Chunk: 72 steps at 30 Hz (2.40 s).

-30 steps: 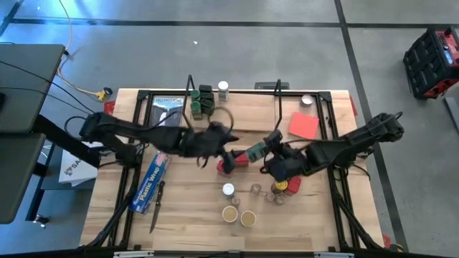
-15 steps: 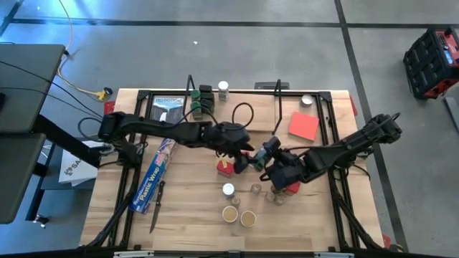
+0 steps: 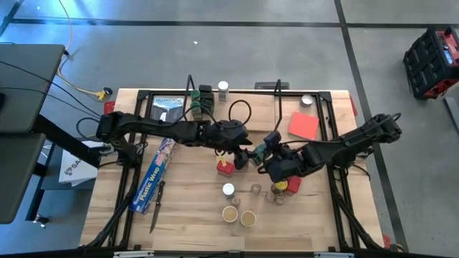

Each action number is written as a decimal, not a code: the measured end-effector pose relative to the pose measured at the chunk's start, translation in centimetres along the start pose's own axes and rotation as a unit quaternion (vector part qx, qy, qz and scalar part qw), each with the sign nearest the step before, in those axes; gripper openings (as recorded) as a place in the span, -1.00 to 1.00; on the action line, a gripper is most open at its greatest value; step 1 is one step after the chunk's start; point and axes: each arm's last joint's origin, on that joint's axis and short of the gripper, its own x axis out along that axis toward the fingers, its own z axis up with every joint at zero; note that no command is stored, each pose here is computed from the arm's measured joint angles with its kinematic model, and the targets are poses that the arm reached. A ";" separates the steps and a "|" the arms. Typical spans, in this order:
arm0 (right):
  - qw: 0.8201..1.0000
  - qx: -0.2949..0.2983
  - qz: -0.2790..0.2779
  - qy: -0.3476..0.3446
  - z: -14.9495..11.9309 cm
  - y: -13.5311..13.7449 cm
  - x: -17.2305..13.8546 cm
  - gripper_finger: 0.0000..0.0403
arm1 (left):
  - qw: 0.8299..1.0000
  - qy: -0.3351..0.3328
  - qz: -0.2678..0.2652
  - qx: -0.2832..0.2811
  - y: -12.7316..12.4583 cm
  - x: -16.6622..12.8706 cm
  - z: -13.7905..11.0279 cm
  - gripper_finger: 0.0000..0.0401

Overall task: Shelf spices
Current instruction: Put the green seasoning bottle on the shelf and align it with the other green seasoning bottles

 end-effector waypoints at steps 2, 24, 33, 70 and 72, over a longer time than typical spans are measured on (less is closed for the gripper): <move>1.000 0.012 0.001 0.007 -0.2 0.1 0.5 -0.04 | 1.000 0.004 -0.009 -0.007 0.2 -0.2 0.2 0.31; 0.999 -0.026 -0.041 -0.006 0.5 0.1 1.3 -0.04 | 0.999 0.040 -0.005 -0.021 2.0 0.9 -0.1 0.31; 0.997 -0.023 -0.069 -0.014 1.1 0.4 0.2 -0.04 | 0.995 0.092 -0.035 -0.010 3.1 1.1 -0.6 0.31; 0.986 0.103 -0.029 -0.125 -1.6 -0.9 -3.9 0.29 | 0.984 0.073 0.043 0.155 -0.8 -0.4 -2.1 -0.05; 0.979 0.151 0.001 -0.140 -3.2 -1.4 -4.6 0.29 | 0.980 0.071 0.071 0.174 -1.3 -1.2 -2.3 -0.05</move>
